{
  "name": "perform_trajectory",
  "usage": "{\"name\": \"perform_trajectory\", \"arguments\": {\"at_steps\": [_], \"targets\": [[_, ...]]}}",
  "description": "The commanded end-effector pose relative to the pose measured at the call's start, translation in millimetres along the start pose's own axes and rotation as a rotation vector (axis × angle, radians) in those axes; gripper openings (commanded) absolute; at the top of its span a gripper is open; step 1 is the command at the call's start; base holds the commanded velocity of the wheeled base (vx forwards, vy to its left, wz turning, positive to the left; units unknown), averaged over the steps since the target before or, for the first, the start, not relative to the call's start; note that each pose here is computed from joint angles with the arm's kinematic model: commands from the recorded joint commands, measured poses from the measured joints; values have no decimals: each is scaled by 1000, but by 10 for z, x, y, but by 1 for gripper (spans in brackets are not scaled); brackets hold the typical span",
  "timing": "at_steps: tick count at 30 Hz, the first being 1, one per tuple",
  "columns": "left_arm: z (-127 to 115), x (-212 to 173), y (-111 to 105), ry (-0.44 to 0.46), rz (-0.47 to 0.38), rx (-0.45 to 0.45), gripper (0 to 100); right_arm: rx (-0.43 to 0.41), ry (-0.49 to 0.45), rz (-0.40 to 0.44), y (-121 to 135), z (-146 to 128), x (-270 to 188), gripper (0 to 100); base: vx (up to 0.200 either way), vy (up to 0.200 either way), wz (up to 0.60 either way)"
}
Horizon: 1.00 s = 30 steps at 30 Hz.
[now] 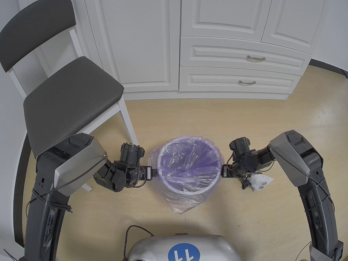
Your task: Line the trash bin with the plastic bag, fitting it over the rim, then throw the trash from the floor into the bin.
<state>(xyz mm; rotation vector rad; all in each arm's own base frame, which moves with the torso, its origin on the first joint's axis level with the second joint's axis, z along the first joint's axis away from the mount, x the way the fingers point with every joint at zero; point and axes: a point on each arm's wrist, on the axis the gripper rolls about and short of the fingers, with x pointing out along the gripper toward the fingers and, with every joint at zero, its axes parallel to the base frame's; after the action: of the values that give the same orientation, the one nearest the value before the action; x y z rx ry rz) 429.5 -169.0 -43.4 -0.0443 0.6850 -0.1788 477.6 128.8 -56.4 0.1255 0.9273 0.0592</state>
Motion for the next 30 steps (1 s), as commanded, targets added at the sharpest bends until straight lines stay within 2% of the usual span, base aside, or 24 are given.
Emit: {"name": "perform_trajectory", "arguments": {"at_steps": [1, 7, 13, 16, 18, 21, 25, 30], "targets": [[-65, 209, -1, -4, 10, -40, 100, 21, 21, -10, 9, -4, 103, 100, 0, 0, 0], [2, 265, 17, -36, 46, -63, 100, 17, 58, -34, 11, -28, 178, 100, 0, 0, 0], [29, 310, 81, -13, 125, -60, 100, 25, 66, -68, 14, 18, 243, 100, 0, 0, 0], [45, 337, 146, -6, 146, -67, 100, 23, 68, -137, -44, -74, 401, 100, 0, 0, 0], [55, 340, 174, -8, 150, -69, 100, 22, 70, -152, -59, -90, 417, 100, 0, 0, 0], [57, 336, 182, -7, 152, -70, 100, 22, 66, -152, -55, -73, 401, 100, 0, 0, 0], [123, 265, 211, -16, 146, -81, 100, 42, 16, -126, -20, 175, 80, 100, 0, 0, 0], [267, -15, 153, -32, 100, -79, 100, 50, 21, -38, -16, 336, -399, 100, 0, 0, 0]]}}
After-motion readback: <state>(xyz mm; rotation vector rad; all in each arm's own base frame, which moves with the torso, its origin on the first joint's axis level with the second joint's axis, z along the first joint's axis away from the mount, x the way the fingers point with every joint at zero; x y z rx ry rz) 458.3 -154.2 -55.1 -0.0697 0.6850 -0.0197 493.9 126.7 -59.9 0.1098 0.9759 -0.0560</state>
